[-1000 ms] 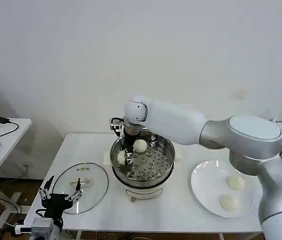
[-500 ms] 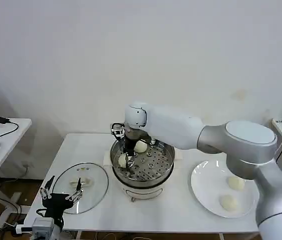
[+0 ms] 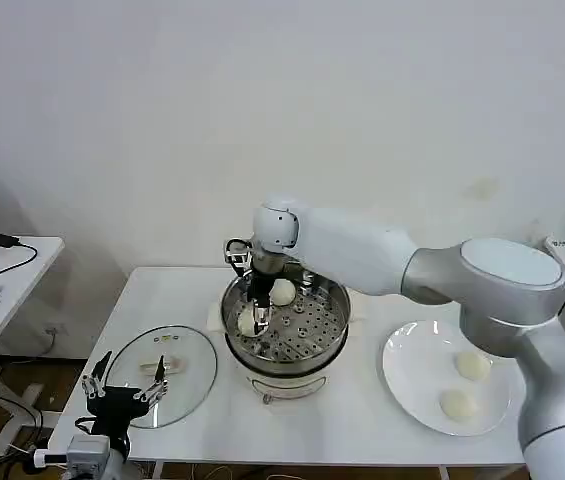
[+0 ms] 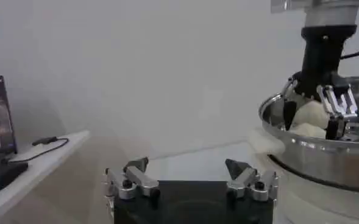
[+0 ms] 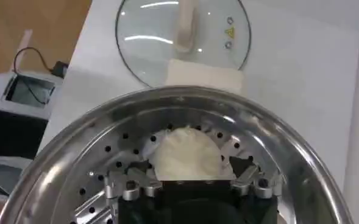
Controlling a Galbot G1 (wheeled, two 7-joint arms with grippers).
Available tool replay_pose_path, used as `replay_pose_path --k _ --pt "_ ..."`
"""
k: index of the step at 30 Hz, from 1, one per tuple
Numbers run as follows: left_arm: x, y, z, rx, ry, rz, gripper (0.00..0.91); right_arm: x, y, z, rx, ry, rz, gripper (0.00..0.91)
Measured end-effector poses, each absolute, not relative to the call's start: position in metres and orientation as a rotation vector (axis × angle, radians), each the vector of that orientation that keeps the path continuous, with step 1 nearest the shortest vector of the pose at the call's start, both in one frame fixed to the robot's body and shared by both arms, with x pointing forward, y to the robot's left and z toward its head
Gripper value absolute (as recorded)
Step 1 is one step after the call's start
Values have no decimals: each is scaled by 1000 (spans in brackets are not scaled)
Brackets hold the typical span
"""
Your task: Take steamed baozi put them in steamer then cover it.
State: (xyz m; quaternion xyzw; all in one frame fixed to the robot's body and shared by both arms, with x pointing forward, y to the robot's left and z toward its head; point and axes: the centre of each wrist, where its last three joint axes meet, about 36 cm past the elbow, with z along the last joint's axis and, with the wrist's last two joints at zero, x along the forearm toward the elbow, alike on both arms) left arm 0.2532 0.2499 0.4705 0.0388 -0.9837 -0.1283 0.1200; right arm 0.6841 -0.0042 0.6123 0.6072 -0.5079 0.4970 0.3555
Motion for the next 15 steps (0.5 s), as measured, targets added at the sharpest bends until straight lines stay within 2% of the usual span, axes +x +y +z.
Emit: replay_pose_path --k 15 --pt "257 244 461 79 -2858 -356 907 677 -141 687 1489 -1422 1303 907"
